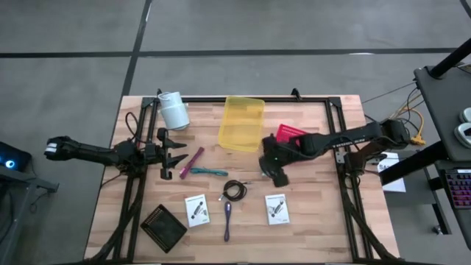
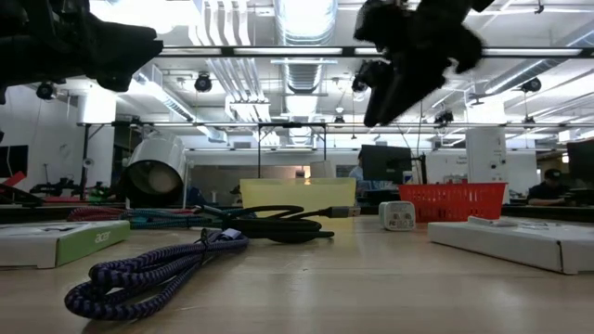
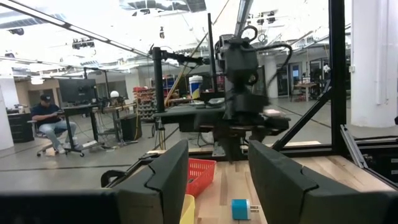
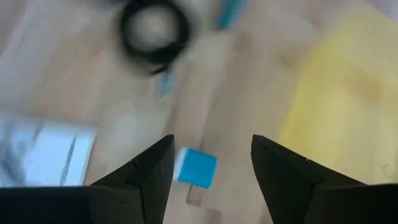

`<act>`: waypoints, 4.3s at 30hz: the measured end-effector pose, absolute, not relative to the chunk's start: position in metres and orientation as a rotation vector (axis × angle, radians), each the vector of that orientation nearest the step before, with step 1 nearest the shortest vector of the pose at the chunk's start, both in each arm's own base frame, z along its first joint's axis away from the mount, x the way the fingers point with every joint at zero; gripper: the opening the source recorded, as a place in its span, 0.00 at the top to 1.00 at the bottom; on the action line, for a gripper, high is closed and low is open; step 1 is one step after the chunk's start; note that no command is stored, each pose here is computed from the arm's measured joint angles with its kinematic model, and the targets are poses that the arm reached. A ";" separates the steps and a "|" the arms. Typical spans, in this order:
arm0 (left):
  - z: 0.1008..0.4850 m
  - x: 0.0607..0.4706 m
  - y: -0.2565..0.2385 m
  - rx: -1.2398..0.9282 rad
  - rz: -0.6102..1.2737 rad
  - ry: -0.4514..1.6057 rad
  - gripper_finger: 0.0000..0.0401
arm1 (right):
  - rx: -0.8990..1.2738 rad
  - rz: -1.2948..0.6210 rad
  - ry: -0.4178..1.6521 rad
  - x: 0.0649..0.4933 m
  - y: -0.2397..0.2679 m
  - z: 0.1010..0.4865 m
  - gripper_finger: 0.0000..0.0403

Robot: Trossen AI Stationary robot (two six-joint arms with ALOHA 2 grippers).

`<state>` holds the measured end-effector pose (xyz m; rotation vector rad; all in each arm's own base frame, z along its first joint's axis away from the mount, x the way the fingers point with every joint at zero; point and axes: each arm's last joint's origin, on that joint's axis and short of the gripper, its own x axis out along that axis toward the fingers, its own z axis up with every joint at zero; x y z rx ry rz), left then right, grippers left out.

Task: Pick and place items into bin
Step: Put the blue charger adapter into the red bin

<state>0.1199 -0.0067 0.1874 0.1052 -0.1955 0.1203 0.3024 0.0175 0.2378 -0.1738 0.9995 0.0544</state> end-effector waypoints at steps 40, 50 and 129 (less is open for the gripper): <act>0.188 0.120 -0.007 0.166 0.127 -0.195 0.62 | 1.065 -0.828 1.021 0.326 0.018 0.163 0.51; 0.188 0.119 -0.007 0.165 0.127 -0.200 0.62 | 1.057 -0.825 1.033 0.336 0.018 0.160 0.51; 0.188 0.119 -0.007 0.165 0.126 -0.199 0.62 | 0.898 -1.265 1.177 0.230 -0.078 0.197 0.68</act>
